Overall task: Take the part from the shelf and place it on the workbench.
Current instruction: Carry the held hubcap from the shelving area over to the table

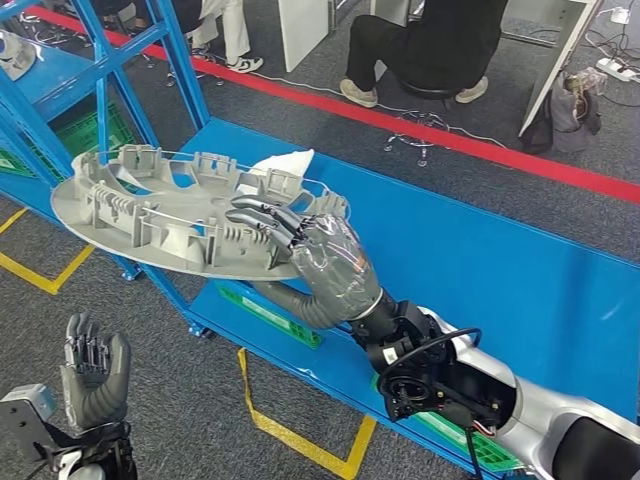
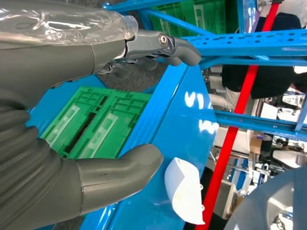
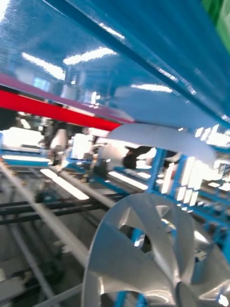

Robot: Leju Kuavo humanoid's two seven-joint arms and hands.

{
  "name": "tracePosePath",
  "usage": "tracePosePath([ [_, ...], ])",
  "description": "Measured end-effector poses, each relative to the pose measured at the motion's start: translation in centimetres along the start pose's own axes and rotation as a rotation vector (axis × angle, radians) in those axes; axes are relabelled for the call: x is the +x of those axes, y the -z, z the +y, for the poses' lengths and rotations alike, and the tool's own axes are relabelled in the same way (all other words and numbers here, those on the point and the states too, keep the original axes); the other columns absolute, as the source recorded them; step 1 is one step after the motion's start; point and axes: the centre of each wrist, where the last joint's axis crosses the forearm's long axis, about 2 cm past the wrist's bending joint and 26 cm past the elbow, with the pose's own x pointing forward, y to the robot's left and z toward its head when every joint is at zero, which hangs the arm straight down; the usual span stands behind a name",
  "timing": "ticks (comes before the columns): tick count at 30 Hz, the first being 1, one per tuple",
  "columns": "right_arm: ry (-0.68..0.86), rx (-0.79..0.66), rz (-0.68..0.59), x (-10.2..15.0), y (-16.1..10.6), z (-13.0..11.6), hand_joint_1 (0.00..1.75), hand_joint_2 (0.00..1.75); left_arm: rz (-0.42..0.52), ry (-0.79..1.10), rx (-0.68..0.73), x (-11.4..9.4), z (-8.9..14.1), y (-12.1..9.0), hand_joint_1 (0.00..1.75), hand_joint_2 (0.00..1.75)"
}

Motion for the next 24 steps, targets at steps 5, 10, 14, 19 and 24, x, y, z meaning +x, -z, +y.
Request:
tracePosePath([
  [5, 0.014, 0.001, 0.005, 0.05, -0.04, 0.05, 1.75, 1.75, -0.008, 0.000, -0.008, 0.08, -0.06, 0.29, 0.00, 1.75],
  [10, 0.017, 0.004, 0.012, 0.11, -0.18, 0.14, 1.75, 1.75, -0.012, -0.005, -0.018, 0.13, -0.10, 0.43, 0.00, 1.75],
  [14, 0.018, 0.005, 0.020, 0.12, -0.40, 0.21, 1.75, 1.75, -0.012, -0.012, -0.031, 0.14, -0.22, 0.43, 0.00, 1.75],
  [19, 0.023, 0.012, 0.031, 0.18, -0.71, 0.41, 1.75, 1.75, -0.012, -0.017, -0.037, 0.14, -0.36, 0.41, 0.00, 1.75],
  [24, 0.023, 0.006, 0.031, 0.18, -0.72, 0.41, 1.75, 1.75, -0.012, -0.020, -0.040, 0.13, -0.46, 0.37, 0.00, 1.75],
])
